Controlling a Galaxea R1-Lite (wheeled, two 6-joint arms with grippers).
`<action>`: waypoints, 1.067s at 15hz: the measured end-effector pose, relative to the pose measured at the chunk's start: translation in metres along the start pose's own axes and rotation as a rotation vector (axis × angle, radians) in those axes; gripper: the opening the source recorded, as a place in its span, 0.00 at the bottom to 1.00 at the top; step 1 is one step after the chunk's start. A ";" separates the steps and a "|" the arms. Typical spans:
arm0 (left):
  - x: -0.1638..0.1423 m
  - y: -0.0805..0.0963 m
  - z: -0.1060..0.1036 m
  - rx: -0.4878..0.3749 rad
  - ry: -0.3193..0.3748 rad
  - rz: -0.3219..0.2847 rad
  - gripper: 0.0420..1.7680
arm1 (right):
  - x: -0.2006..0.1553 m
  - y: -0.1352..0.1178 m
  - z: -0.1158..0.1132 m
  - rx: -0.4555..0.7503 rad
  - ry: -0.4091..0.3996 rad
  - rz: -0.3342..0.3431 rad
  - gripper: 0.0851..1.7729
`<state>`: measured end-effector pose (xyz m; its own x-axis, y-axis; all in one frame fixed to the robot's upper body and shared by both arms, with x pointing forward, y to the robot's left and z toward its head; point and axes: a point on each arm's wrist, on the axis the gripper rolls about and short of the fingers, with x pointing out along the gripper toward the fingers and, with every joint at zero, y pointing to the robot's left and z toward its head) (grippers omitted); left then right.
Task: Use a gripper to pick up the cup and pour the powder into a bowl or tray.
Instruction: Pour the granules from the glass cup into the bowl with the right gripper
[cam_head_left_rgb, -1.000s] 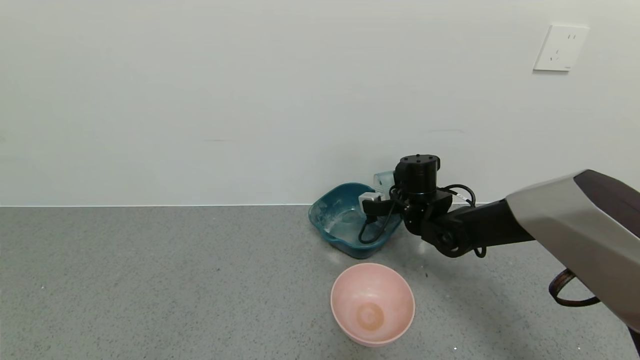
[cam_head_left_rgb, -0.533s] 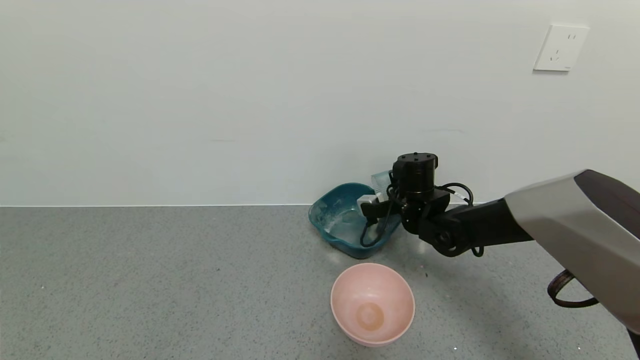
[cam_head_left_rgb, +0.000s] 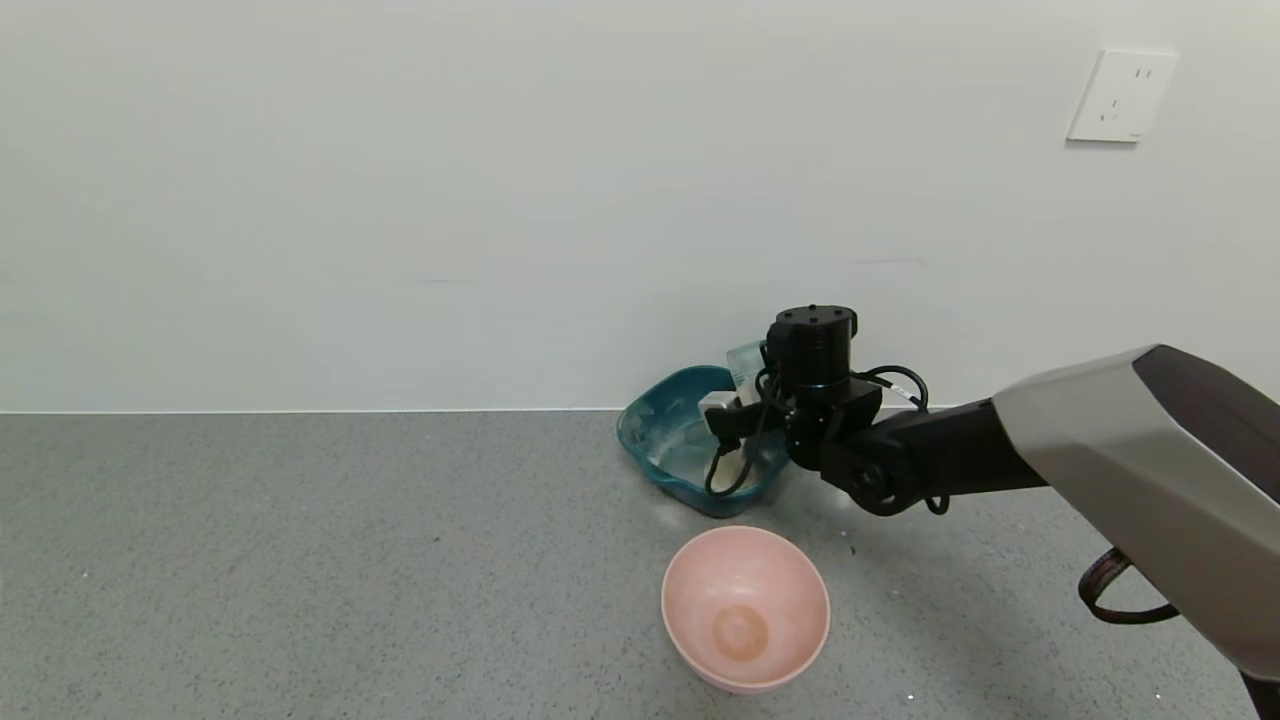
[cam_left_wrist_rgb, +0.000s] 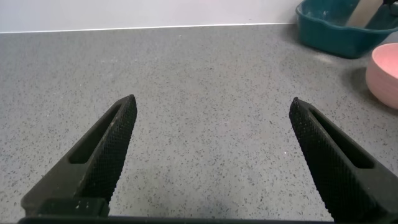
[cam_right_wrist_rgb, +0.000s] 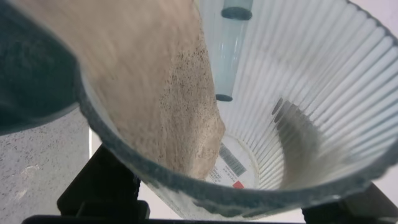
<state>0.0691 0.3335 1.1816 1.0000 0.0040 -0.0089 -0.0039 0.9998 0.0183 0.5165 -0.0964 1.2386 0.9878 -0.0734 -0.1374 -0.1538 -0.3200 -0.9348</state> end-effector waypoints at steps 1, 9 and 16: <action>0.000 0.000 0.000 0.000 0.000 0.000 1.00 | 0.000 0.000 0.000 -0.001 0.000 0.001 0.76; 0.000 0.000 0.000 0.000 0.000 0.000 1.00 | 0.000 0.003 0.005 -0.020 0.013 0.008 0.76; 0.000 0.000 0.000 0.000 0.000 0.000 1.00 | 0.000 0.005 0.005 -0.027 0.011 0.012 0.76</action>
<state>0.0691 0.3335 1.1816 0.9999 0.0040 -0.0091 -0.0039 0.9998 0.0183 0.5159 -0.0928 1.2325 0.9855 -0.0883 -0.1451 -0.1669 -0.3442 -0.9240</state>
